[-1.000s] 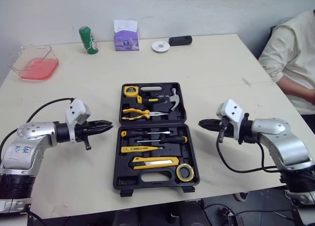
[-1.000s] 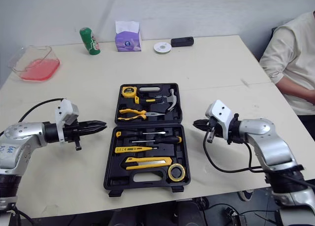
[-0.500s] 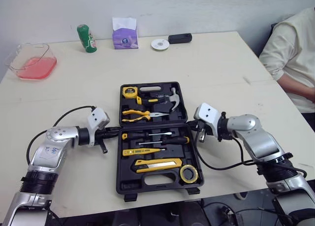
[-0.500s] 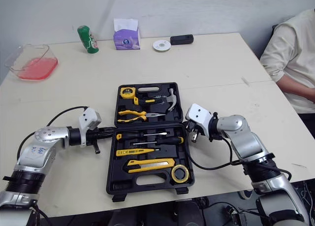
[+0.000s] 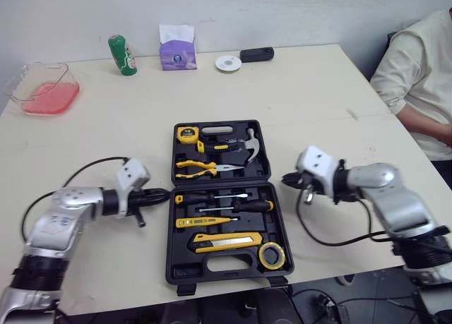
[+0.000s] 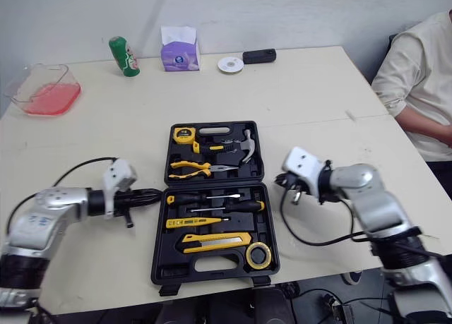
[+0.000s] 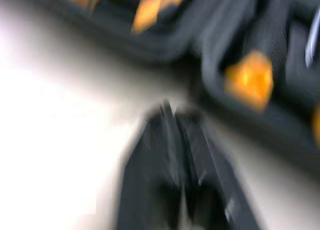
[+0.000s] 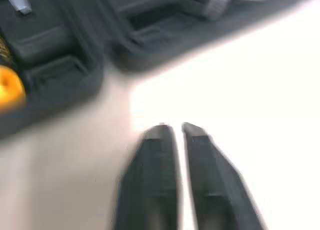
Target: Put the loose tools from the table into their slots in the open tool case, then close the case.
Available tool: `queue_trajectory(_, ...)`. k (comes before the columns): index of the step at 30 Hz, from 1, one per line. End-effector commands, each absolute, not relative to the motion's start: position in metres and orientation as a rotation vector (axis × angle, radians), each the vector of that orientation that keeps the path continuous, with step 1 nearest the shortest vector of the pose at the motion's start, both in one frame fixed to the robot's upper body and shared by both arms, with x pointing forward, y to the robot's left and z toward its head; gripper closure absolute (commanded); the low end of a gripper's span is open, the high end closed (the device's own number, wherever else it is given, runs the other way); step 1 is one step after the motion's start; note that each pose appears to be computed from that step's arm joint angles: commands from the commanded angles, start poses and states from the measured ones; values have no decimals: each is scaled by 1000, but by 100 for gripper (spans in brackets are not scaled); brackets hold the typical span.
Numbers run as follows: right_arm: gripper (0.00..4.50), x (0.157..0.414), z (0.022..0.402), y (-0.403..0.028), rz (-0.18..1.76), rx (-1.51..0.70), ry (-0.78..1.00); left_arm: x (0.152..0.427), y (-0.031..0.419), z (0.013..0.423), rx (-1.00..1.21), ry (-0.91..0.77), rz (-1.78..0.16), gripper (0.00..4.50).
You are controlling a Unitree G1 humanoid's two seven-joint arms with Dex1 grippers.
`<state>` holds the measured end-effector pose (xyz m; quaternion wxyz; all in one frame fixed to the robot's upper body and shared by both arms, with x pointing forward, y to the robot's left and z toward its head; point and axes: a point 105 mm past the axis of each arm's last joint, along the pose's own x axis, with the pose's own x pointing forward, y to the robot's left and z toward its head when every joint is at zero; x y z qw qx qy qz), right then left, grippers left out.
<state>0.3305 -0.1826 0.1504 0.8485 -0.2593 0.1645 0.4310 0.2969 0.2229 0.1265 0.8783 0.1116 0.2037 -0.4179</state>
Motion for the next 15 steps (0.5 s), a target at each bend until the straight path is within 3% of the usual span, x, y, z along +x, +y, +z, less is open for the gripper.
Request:
queue_trajectory(1, 199, 326, 175, -180, 931, -392, 322, 301, 223, 167, 165, 347, -828, 214)
queue_trajectory(5, 0, 331, 186, -167, 903, -166, 402, 308, 205, 191, -36, 415, -824, 27)
queue_trajectory(6, 0, 335, 187, -162, 882, -155, 411, 312, 201, 190, -43, 442, -804, 8)
queue_trajectory(15, 0, 376, 190, -134, 669, 37, 531, 331, 194, 166, -185, 641, -602, 8)
